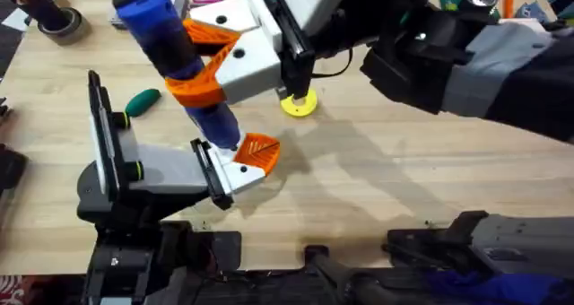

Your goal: Pick up the gripper from the table and insert it into the empty holder that is missing its gripper. Then pick up a screw, insert it into the mounting hole, and use the screwdriver to tighten it. Finally, clean up the table by picking up the vegetable and placing it into the bucket.

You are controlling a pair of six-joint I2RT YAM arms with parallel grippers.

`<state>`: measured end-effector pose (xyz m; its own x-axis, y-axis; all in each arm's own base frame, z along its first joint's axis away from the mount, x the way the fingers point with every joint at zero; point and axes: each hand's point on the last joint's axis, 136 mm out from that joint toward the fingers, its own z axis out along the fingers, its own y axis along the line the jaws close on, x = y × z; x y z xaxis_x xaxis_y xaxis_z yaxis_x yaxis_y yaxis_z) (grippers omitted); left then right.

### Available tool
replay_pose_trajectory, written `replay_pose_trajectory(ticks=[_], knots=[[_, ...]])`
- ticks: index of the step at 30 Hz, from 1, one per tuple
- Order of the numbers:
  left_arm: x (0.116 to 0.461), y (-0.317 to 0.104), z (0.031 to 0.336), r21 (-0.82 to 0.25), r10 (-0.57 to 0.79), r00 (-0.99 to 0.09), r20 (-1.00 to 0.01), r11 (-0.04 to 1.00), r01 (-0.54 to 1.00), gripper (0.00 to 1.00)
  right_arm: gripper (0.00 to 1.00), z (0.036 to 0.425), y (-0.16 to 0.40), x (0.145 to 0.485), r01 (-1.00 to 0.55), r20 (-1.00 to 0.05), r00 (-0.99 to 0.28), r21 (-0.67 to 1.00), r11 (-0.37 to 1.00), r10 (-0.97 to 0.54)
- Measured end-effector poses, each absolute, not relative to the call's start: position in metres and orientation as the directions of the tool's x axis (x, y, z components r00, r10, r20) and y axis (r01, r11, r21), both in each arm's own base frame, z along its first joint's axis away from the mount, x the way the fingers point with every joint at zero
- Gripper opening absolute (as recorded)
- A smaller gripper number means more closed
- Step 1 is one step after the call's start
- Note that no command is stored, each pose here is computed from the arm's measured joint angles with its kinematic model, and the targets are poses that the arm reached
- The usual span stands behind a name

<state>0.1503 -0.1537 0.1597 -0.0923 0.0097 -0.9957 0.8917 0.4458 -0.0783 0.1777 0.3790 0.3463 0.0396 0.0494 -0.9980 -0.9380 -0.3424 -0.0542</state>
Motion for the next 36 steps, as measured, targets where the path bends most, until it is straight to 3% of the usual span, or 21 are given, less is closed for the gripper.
replay_pose_trajectory(ticks=[36], knots=[[0.1502,-0.1537,0.1596,-0.079,0.010,-0.093,-0.996,0.445,0.892,0.004,0.026,0.3438,0.3791,0.1779,-0.939,-0.999,0.030,-0.041,-0.343,0.039]])
